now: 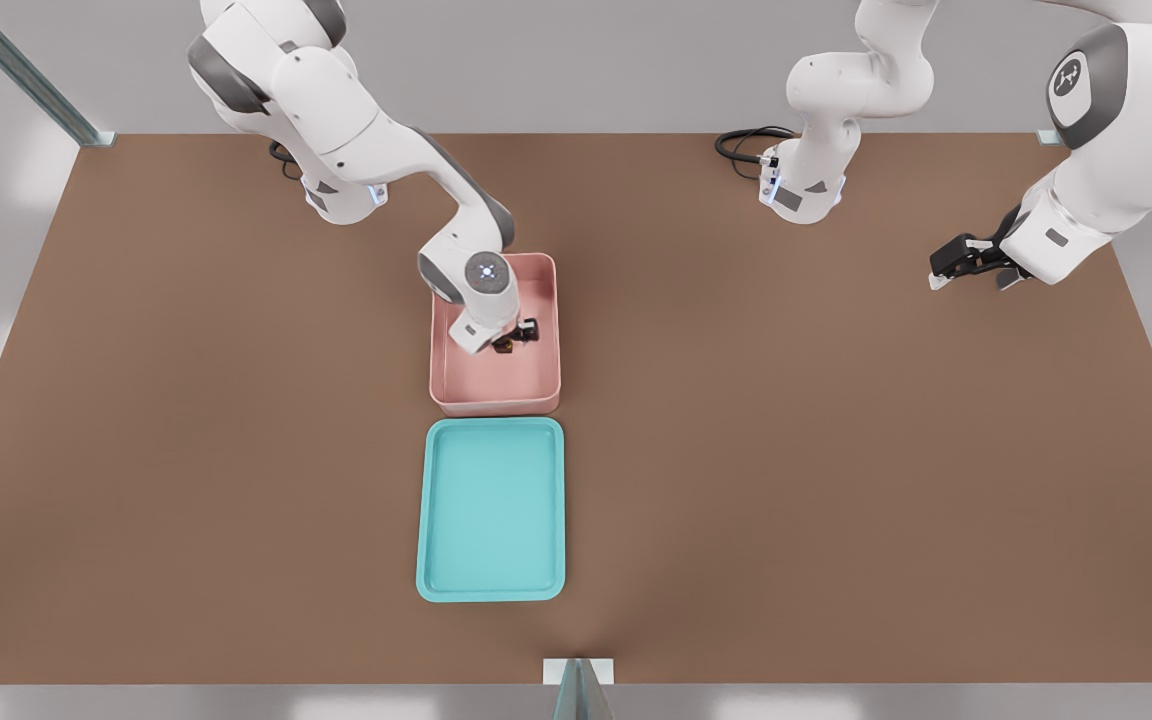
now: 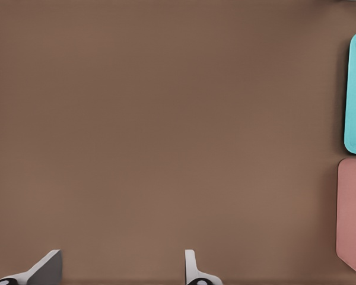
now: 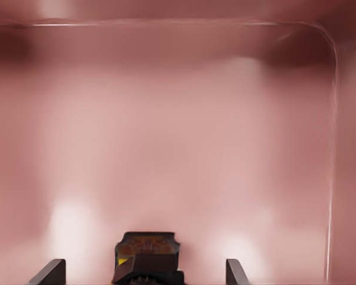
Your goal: The left arm remains still, and the right arm places the button from the box into the tray
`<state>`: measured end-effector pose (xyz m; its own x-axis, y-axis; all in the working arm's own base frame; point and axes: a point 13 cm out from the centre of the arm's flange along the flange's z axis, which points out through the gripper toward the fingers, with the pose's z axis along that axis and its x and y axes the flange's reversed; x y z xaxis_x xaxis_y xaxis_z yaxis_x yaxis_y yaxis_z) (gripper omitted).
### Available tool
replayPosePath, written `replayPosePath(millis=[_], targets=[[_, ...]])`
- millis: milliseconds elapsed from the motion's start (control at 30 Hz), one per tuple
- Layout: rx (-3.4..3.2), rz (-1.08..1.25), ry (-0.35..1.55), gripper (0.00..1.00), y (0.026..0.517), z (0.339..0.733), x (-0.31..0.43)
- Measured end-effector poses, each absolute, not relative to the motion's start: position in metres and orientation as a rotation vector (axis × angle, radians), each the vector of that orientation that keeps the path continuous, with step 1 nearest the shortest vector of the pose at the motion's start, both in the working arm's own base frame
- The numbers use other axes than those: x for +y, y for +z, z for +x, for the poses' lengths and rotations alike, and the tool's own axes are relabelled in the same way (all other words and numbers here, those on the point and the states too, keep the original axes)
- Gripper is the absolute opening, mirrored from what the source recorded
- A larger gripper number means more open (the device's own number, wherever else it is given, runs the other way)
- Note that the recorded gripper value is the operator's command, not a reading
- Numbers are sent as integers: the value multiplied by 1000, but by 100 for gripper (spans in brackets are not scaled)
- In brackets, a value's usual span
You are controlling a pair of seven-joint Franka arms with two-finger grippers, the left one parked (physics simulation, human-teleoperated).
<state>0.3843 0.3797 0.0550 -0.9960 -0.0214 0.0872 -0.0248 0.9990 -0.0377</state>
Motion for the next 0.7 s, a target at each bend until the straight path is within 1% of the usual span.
replayPosePath(millis=[200, 233, 267, 300, 333, 400, 467, 500, 533, 567, 633, 700], targets=[[-3068, -29, 55, 99, 52, 381, 384], [-3069, -41, 54, 84, 52, 381, 384], [-3070, -54, 54, 82, 52, 382, 383], [-3070, -66, 54, 77, 52, 383, 383], [-3069, -78, 55, 69, 52, 383, 382], [-3068, -93, 60, 64, 49, 383, 380], [-3065, -102, 67, 54, 46, 381, 380], [-3063, -105, 69, 44, 46, 380, 380], [-3063, -109, 69, 37, 45, 379, 380], [-3063, -112, 67, 34, 45, 378, 381], [-3069, -121, 58, 34, 50, 381, 382], [-3068, -169, -10, 34, 73, 400, 382]])
